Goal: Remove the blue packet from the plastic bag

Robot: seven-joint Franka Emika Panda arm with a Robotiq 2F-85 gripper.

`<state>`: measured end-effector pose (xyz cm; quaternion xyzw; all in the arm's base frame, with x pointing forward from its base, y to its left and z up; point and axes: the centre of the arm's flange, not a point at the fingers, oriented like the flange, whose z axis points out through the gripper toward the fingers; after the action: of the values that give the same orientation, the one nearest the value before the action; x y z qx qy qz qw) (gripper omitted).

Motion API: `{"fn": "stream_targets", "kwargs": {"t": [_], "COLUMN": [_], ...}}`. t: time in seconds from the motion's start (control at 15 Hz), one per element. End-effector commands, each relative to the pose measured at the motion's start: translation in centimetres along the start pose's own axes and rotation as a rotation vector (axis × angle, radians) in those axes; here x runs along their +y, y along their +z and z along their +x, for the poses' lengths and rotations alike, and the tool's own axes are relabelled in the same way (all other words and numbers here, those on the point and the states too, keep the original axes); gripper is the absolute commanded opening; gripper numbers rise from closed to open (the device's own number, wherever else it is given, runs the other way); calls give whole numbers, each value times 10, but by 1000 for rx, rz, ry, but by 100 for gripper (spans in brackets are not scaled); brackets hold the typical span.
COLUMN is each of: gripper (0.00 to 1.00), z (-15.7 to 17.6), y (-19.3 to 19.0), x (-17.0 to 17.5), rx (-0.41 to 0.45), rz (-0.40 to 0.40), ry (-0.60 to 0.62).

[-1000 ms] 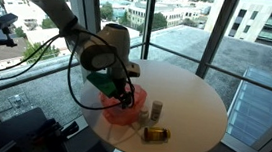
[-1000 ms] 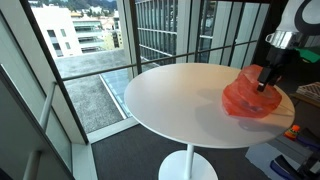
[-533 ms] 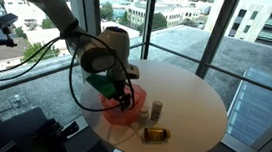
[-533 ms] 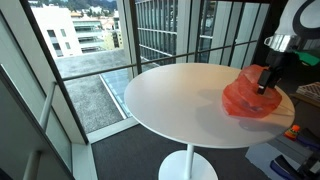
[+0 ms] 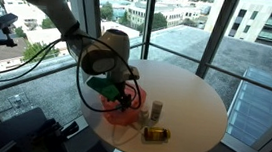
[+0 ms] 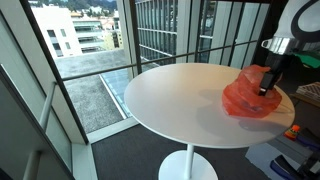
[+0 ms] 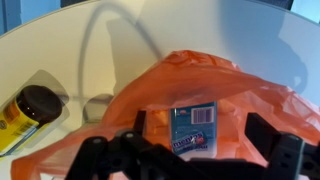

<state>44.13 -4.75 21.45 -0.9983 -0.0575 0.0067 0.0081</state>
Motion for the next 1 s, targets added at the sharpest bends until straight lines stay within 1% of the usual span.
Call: {"fn": "stream_targets", "kwargs": {"t": [0.0,0.6,0.93], "gripper": [100,100,100], "z": [6,3,-4], "y": [2,6,10], "x": [5,11,20], "rx": [16,8,1], "rz": [-3,2,7], "ry": [-45,-57,-58]}}
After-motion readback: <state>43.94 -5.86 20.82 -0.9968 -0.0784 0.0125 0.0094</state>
